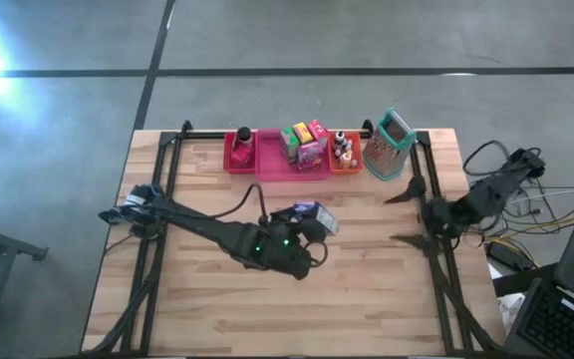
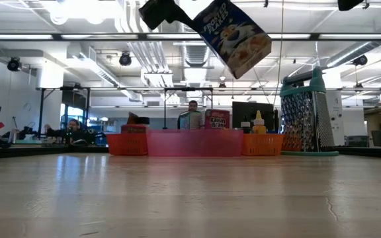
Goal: Pick & Place Kitchen Items
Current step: Put the blue cereal box into the pink bin
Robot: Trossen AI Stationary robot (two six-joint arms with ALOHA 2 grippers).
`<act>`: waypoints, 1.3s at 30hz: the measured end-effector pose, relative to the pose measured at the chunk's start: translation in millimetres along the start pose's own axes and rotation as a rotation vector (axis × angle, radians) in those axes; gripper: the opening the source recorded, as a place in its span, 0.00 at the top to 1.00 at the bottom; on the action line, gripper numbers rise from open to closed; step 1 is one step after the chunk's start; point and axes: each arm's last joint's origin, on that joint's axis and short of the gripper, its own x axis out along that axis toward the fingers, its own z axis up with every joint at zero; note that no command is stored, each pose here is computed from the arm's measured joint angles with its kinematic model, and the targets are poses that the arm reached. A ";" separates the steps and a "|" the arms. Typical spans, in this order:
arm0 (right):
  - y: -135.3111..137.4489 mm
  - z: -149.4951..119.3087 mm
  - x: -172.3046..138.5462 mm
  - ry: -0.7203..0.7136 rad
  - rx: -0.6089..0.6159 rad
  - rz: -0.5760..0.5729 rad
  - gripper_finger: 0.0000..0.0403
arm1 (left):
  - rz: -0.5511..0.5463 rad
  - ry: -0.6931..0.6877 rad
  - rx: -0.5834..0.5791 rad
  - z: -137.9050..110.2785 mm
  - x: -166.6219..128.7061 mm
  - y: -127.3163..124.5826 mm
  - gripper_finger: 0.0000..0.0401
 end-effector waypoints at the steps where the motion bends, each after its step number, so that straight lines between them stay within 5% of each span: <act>1: 3.7 -3.8 6.2 0.014 -0.021 0.001 0.01 | 0.002 0.004 -0.014 0.4 -1.0 0.0 0.27; 5: 13.8 -14.8 23.1 0.081 -0.060 0.011 0.01 | 0.006 0.043 -0.078 0.3 -3.1 -0.2 0.27; 14: 33.7 -38.6 58.0 0.245 0.129 -0.035 0.01 | 0.015 0.045 -0.133 2.2 -6.9 -0.2 0.27; 19: 43.2 -48.4 74.0 0.305 0.027 -0.026 0.01 | 0.017 0.048 -0.197 2.0 -6.8 -0.2 0.27; 27: 46.7 -29.4 87.2 0.243 -0.116 -0.068 0.01 | 0.010 0.048 -0.252 6.5 -5.4 -5.7 0.27; 39: 57.1 -30.3 115.5 0.328 0.005 -0.154 0.01 | 0.019 0.049 -0.416 13.3 -10.2 -11.1 0.27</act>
